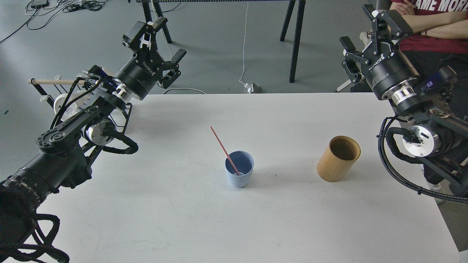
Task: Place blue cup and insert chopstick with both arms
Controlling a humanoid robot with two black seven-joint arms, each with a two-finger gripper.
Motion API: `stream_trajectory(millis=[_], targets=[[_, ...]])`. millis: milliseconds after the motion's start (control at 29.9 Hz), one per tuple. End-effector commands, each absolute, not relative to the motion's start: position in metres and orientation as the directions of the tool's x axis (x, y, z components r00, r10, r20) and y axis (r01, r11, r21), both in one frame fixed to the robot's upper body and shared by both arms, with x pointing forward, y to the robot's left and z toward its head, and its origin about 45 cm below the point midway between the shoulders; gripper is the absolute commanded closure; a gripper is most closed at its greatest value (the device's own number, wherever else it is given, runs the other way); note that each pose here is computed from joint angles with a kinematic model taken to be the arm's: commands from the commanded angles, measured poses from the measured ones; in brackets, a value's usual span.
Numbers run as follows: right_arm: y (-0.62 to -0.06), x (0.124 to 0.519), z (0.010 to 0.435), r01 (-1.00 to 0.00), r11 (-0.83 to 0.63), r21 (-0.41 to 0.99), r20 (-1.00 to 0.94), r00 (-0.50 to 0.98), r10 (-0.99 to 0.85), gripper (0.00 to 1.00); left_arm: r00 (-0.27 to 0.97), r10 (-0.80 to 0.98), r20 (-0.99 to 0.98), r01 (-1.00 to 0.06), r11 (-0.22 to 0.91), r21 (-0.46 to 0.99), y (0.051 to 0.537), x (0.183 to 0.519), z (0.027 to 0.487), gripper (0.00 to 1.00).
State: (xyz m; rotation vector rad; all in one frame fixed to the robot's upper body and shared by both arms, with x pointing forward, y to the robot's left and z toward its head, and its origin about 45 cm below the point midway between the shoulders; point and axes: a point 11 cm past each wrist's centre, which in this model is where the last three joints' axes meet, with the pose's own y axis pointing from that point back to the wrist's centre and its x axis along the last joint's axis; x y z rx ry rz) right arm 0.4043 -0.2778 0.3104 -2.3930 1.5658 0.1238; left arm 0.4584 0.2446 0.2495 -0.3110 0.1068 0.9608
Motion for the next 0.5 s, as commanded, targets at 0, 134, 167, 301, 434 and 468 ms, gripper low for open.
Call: stream_trajectory(millis=[0, 134, 167, 301, 434, 468], targets=[[-0.272, 0.390, 0.303, -0.840, -0.503, -0.203, -0.311, 0.543, -0.780, 0.14, 0.548, 0.808, -0.215, -0.834, 0.509, -0.213, 0.263, 0.459, 0.254, 0.01], [-0.265, 0.379, 0.298, -0.782, -0.582, -0.221, -0.356, 0.620, -0.699, 0.06, 0.566, 0.804, -0.181, -0.818, 0.522, -0.241, 0.272, 0.457, 0.273, 0.01], [-0.262, 0.377, 0.296, -0.775, -0.591, -0.224, -0.366, 0.629, -0.686, 0.06, 0.576, 0.799, -0.172, -0.810, 0.531, -0.248, 0.274, 0.453, 0.277, 0.01], [-0.260, 0.377, 0.295, -0.770, -0.597, -0.226, -0.370, 0.634, -0.679, 0.01, 0.605, 0.783, -0.145, -0.782, 0.549, -0.294, 0.283, 0.440, 0.299, 0.01], [-0.261, 0.377, 0.296, -0.769, -0.597, -0.227, -0.368, 0.636, -0.679, 0.01, 0.590, 0.794, -0.147, -0.787, 0.526, -0.322, 0.298, 0.433, 0.307, 0.01], [-0.260, 0.377, 0.296, -0.769, -0.597, -0.230, -0.370, 0.637, -0.677, 0.01, 0.582, 0.799, -0.150, -0.791, 0.513, -0.333, 0.302, 0.433, 0.309, 0.01]])
